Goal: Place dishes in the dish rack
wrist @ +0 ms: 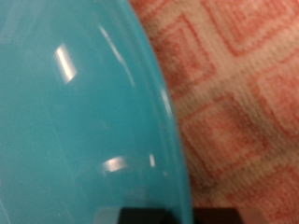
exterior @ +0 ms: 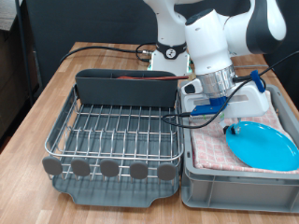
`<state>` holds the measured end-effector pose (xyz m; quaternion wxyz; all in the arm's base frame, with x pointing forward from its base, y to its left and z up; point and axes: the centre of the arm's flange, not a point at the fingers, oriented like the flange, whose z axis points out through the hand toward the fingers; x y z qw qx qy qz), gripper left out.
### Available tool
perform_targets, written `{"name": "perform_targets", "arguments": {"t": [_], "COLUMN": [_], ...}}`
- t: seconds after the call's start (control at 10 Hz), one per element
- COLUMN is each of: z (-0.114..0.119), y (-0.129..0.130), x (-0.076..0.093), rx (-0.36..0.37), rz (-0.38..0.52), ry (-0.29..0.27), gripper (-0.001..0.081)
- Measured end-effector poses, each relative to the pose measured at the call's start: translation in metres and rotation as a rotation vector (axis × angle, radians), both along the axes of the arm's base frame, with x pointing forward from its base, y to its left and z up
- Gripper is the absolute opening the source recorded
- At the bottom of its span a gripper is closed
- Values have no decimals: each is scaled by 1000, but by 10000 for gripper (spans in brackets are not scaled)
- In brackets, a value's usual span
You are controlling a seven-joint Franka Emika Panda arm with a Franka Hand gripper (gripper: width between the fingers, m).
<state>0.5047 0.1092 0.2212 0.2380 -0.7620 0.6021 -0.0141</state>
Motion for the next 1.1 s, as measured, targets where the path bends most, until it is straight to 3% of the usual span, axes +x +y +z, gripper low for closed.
{"name": "perform_targets", "arguments": {"t": [0.2,0.4,0.7,1.1], "z": [3,16,59,110], "y": [-3,-10,-21,-44], "x": [4,8,7,-7], "rx": [-19,-85,-200,-332], "rz": [-2,-16,-12,64], "ry": [7,25,58,152], "gripper": [50,50,47,30]}}
